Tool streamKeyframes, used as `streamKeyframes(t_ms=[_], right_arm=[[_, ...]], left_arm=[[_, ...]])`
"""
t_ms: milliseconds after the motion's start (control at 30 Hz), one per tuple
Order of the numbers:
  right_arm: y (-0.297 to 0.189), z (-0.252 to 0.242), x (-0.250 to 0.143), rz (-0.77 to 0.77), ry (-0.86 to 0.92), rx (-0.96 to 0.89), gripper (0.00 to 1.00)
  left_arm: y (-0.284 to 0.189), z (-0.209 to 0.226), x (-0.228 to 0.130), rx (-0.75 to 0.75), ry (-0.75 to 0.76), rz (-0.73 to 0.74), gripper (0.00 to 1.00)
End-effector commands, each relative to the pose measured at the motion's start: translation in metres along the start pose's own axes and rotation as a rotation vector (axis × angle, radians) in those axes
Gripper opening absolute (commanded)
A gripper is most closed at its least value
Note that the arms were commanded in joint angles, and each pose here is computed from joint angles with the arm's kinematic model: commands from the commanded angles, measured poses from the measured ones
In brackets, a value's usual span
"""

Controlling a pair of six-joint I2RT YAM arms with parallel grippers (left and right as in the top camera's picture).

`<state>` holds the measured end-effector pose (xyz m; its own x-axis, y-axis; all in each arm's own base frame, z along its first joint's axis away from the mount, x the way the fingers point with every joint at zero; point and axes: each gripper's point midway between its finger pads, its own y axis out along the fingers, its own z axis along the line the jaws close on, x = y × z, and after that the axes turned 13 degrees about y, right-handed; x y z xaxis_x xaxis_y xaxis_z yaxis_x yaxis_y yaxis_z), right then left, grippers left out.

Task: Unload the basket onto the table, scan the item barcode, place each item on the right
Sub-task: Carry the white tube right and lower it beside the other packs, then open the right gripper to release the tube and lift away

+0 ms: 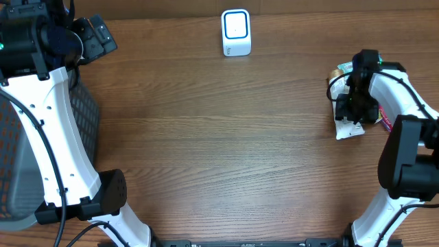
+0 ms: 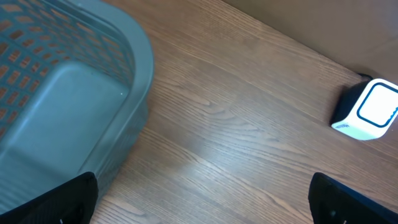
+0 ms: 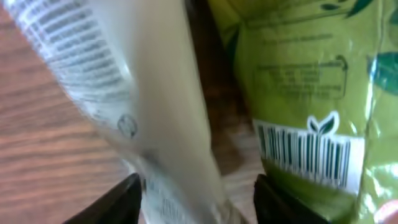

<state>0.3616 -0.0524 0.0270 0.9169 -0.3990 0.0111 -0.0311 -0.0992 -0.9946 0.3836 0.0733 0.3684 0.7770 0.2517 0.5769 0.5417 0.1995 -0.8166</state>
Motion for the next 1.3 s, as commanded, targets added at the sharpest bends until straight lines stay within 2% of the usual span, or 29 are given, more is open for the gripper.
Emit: streamKeyframes(t_ms=[0,133,267,467,700,1000,1167,1267], right_arm=[[-0.034,0.018,0.019,-0.079,-0.001,0.071,0.66],[-0.09,0.043,0.027,-0.172,-0.035,0.193,0.85],[-0.169,0.063,0.022,-0.31,-0.083,0.309,0.99],[-0.276,0.061,-0.025,-0.481,-0.142,0.458,1.0],[-0.358,0.04,-0.102,-0.638,-0.19,0.651,1.0],[-0.4,0.014,-0.15,-0.798,-0.206,0.714,1.0],[-0.381,0.005,-0.17,-0.708,-0.198,0.679,1.0],[-0.375,0.004,-0.169,-0.685,-0.192,0.661,1.0]], left_arm=[[0.002,0.0,-0.001,-0.001,-0.016,0.007,1.0],[0.002,0.0,-0.001,-0.001,-0.016,0.007,0.99],[0.002,0.0,-0.001,-0.001,-0.016,0.007,1.0],[0.002,0.0,-0.001,-0.001,-0.016,0.007,1.0],[0.002,0.0,-0.001,-0.001,-0.016,0.007,1.0],[0.002,0.0,-0.001,-0.001,-0.016,0.007,1.0],[0.002,0.0,-0.001,-0.001,-0.016,0.007,1.0],[0.002,0.0,-0.001,-0.001,-0.016,0.007,1.0]])
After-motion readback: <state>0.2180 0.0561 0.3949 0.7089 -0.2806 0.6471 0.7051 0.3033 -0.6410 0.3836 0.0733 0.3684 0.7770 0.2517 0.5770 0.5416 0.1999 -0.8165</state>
